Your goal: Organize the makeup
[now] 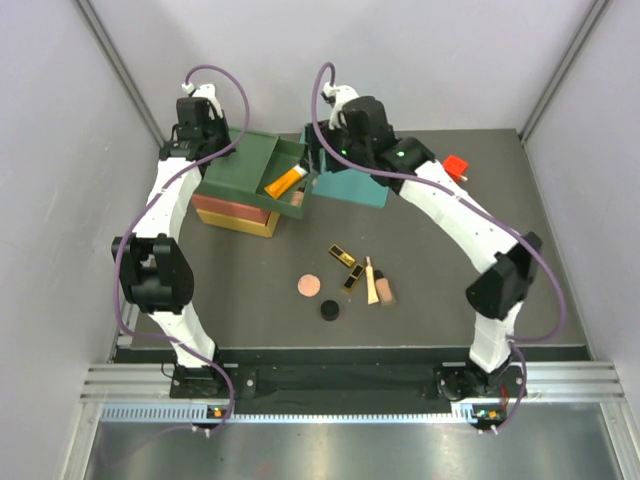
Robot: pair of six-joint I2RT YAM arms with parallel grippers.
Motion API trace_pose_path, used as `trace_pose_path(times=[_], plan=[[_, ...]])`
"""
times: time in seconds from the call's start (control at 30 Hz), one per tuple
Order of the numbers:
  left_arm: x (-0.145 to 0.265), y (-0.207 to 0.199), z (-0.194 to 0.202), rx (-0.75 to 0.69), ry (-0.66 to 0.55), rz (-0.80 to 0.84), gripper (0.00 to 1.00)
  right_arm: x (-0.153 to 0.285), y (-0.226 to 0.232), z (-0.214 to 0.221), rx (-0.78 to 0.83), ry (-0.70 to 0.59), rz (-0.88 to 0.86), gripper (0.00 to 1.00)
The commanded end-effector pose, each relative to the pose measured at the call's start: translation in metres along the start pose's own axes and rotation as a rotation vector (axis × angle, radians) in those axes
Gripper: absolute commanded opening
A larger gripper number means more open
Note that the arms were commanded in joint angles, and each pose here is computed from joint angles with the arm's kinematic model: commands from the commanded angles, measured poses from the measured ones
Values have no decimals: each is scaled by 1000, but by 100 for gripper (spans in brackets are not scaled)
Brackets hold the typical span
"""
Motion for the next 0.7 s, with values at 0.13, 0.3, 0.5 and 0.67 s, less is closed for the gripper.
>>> trace_pose_path(times=[0.13,0.3,0.5,0.67], plan=[[-5,-9,104,11,399,41,0,63,-78,115,14,301,251,75],[-6,-10,107,12,408,48,0,78,-116,187,-31,505,367,74],[-7,-11,110,14,415,56,0,85,-143,227,-32,646,472,74],[-6,-11,113,12,420,52,0,88,-158,249,-23,719,529,70]])
Point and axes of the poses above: each gripper's point midway between its finger pads, its own x axis back along the fingers, its own y axis along the line the jaws close on, z = x × y, the point moved 3 cm from there along x, back along the fingers, and after that the axes turned 14 degrees about -x, right-handed, at the moved point
